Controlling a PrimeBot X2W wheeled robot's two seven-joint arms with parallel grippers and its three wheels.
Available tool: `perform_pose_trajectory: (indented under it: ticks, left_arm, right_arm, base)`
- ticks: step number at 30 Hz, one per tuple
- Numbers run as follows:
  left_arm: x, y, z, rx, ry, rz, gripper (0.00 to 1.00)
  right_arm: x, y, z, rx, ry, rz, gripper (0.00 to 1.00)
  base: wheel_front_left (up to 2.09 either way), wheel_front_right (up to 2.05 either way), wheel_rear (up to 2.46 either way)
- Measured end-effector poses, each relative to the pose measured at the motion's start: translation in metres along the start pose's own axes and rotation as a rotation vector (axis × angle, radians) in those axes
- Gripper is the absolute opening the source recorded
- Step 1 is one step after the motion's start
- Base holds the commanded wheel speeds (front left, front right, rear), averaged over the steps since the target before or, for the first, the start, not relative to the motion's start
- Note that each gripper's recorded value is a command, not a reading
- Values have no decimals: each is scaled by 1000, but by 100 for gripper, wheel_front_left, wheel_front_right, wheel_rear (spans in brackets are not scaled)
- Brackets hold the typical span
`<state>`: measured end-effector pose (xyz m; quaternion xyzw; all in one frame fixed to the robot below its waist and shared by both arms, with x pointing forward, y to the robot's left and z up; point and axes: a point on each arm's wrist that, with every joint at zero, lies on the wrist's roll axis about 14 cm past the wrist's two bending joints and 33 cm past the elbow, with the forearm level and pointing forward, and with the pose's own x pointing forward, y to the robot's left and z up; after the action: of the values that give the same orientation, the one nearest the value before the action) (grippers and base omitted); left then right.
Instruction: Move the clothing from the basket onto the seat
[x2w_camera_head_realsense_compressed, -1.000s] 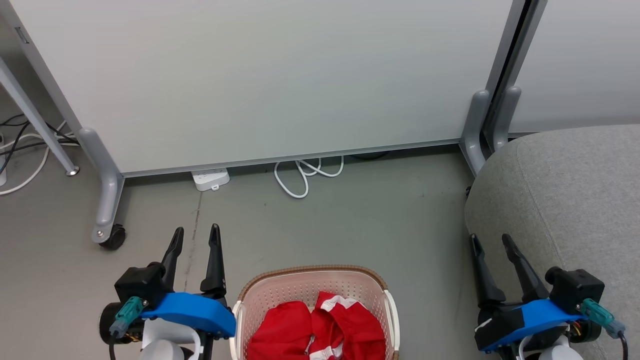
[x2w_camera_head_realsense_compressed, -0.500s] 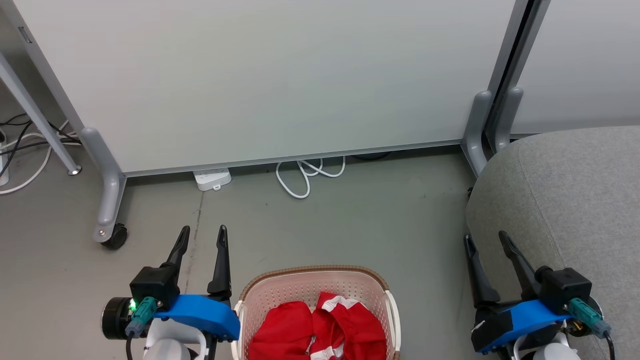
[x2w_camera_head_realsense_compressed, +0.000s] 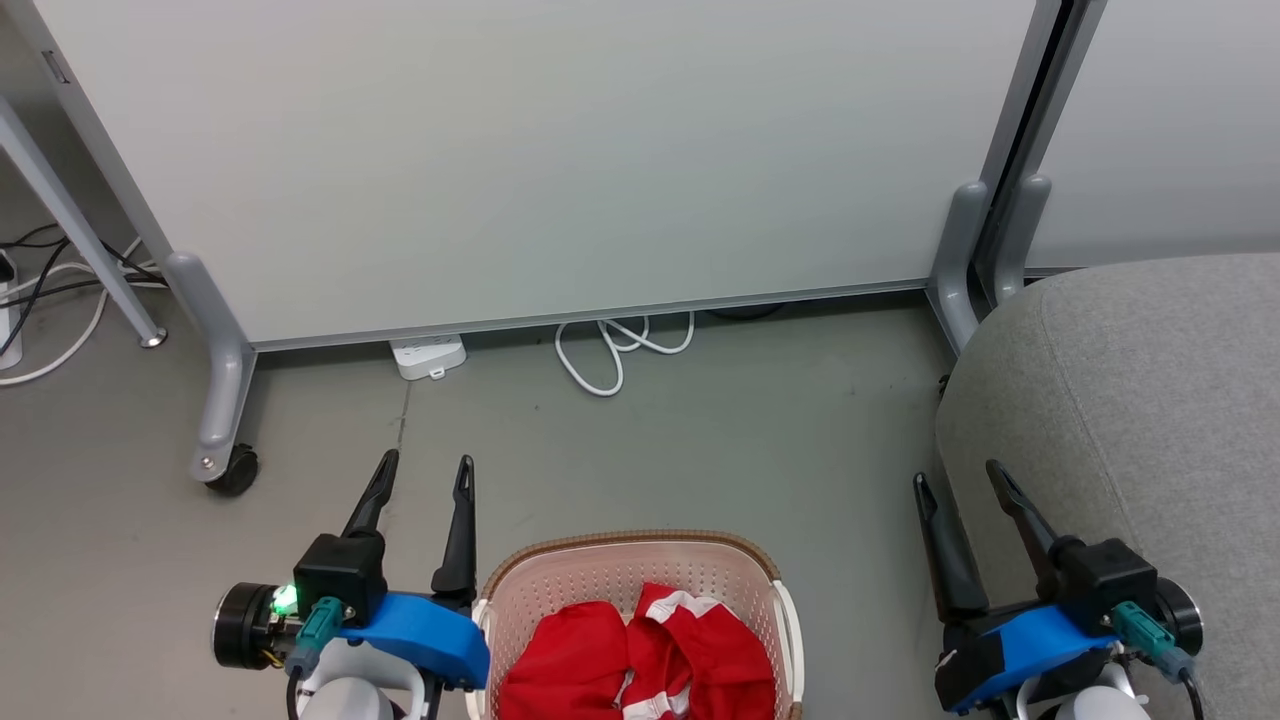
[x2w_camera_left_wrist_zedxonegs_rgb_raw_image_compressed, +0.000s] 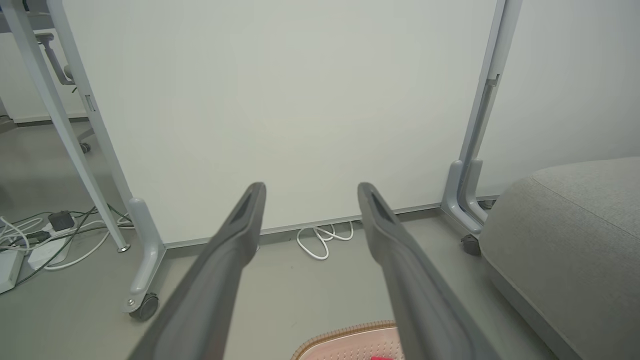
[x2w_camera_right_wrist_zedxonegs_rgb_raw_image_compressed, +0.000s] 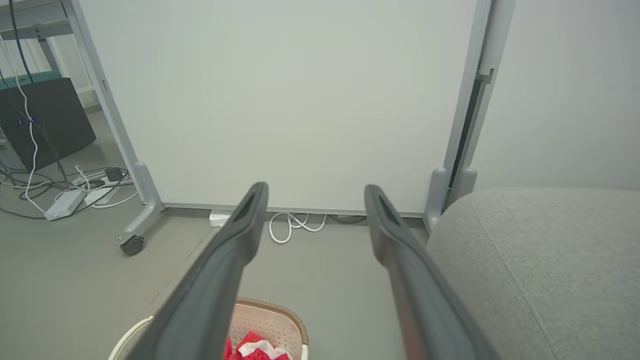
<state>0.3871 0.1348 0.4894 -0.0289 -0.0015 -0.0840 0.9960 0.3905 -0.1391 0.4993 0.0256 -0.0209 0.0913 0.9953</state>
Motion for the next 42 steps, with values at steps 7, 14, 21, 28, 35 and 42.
perform_pose_trajectory:
  ticks: [7, 14, 21, 28, 35, 42]
  left_arm:
    - [-1, 0, -1, 24, 2, -5, 100]
    - [-1, 0, -2, 23, 7, -4, 100]
    - [4, -4, -3, 30, 10, -21, 100]
    - [28, -25, -7, 91, 32, -130, 100]
    - [59, -46, -46, 176, 153, -270, 100]
    - [71, -74, -119, 260, 354, -458, 100]
  right_arm:
    - [1, 3, -1, -27, 1, 13, 100]
    - [1, 3, -1, -27, 3, 14, 100]
    - [2, 2, -2, -26, 7, 12, 100]
    - [11, 0, -5, -25, 12, 10, 100]
    - [33, -8, -9, -31, 14, 3, 100]
    - [56, -26, -21, -41, 32, -25, 100]
  base:
    - [0, 0, 0]
    - [0, 0, 0]
    - [0, 0, 0]
    - [0, 0, 0]
    - [0, 0, 0]
    - [0, 0, 0]
